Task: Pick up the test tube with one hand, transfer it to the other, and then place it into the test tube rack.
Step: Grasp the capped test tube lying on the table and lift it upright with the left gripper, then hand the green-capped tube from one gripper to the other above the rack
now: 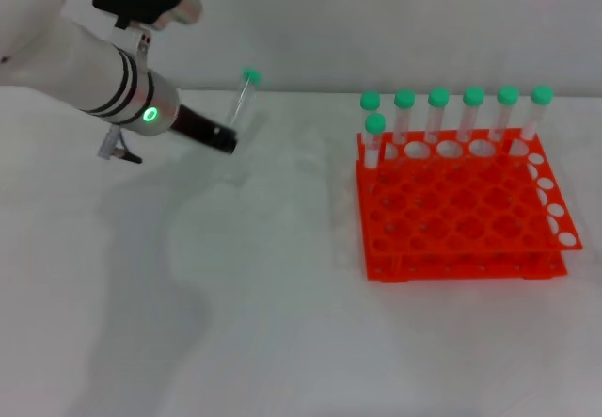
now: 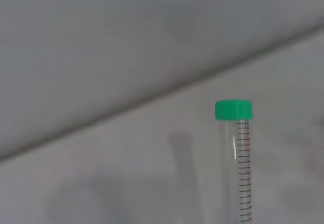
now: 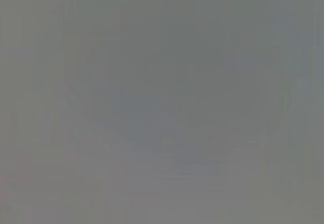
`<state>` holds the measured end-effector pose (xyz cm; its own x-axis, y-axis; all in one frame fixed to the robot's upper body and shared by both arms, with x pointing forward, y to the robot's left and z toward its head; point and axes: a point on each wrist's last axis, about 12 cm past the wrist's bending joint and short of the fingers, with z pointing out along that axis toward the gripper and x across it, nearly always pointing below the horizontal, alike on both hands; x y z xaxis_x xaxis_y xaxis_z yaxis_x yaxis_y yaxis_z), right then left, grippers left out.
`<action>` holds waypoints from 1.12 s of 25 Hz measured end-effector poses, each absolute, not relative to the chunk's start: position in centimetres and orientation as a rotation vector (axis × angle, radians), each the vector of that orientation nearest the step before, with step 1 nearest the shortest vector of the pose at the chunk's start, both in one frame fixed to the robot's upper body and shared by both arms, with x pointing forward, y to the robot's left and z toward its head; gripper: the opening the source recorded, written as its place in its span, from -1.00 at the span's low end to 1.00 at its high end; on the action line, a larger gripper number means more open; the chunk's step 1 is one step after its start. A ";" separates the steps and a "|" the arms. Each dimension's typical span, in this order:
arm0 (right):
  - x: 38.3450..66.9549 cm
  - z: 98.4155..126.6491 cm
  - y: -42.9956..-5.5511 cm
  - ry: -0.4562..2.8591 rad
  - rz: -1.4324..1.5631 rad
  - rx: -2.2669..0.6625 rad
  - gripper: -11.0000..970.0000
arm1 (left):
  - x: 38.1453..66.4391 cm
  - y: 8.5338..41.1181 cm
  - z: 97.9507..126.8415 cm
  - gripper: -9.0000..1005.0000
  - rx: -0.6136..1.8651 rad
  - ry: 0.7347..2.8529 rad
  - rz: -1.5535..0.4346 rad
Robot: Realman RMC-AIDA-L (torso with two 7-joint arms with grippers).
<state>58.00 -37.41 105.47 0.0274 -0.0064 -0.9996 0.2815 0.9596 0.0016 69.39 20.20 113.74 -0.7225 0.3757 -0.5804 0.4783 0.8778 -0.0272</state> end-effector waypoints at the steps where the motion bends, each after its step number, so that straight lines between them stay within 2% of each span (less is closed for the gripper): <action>1: 57.9 105.4 -37.5 1.532 -0.226 0.222 0.80 | 69.5 20.2 113.7 -0.59 0.586 2.432 -0.271; 9: 57.1 104.9 -38.0 1.542 -0.244 0.229 0.79 | 68.6 22.3 112.5 -0.59 0.356 2.122 -0.545; 13: 56.7 104.7 -38.4 1.549 -0.256 0.232 0.79 | 66.6 23.4 111.7 -0.59 0.322 1.844 -0.658; 17: 56.6 104.8 -38.8 1.545 -0.265 0.232 0.80 | 64.0 23.8 110.6 -0.59 0.321 1.598 -0.655; 24: 56.7 105.1 -38.8 1.531 -0.255 0.236 0.80 | 59.0 22.0 109.0 -0.59 0.385 1.329 -0.690; 28: 56.6 105.1 -38.0 1.525 -0.102 0.210 0.80 | 57.0 20.5 108.8 -0.59 0.429 1.246 -0.769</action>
